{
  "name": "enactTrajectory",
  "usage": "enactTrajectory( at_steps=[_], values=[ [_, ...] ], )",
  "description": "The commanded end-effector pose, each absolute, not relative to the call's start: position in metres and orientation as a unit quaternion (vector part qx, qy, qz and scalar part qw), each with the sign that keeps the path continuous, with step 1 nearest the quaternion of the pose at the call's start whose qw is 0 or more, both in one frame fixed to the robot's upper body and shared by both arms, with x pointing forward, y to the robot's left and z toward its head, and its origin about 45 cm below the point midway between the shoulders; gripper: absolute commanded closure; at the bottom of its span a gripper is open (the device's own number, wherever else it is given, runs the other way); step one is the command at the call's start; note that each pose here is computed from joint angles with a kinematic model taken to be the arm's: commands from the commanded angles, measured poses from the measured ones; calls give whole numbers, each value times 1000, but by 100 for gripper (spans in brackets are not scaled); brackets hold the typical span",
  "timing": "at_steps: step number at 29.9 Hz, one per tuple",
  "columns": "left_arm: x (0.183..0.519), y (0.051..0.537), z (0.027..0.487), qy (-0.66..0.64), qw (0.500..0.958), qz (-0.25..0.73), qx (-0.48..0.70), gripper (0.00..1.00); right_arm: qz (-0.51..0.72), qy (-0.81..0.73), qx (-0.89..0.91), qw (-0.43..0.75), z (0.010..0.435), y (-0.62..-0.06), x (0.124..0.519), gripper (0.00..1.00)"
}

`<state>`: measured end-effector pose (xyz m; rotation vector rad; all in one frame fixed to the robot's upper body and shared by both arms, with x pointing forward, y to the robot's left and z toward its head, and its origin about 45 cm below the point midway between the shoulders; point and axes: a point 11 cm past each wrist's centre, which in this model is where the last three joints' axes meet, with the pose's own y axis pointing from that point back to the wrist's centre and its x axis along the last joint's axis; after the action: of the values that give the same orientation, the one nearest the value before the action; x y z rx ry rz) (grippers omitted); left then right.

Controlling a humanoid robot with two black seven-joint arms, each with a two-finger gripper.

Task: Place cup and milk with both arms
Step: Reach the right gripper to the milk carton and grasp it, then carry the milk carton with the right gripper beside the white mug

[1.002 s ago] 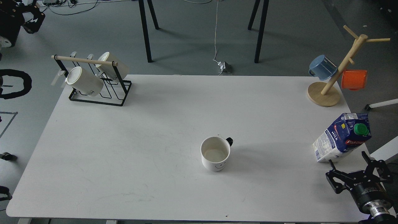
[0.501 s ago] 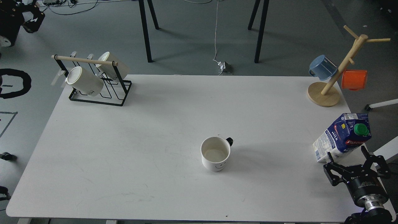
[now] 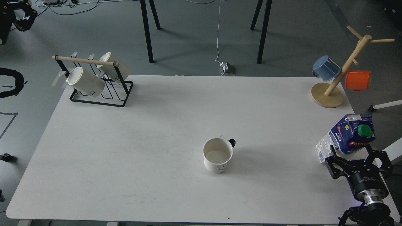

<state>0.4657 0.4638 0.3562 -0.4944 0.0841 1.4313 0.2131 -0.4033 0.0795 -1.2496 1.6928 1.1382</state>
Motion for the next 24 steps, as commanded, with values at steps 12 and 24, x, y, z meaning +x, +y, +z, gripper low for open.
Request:
enactTrajectory(
  at_steps=[12, 24],
  values=[
    [465, 465, 358, 36, 725, 650, -223, 0, 439, 652, -503, 359, 82, -399, 216, 49],
    [464, 468, 358, 35, 724, 653, -220, 0, 463, 560, -565, 390, 122, -334, 237, 49]
  ],
)
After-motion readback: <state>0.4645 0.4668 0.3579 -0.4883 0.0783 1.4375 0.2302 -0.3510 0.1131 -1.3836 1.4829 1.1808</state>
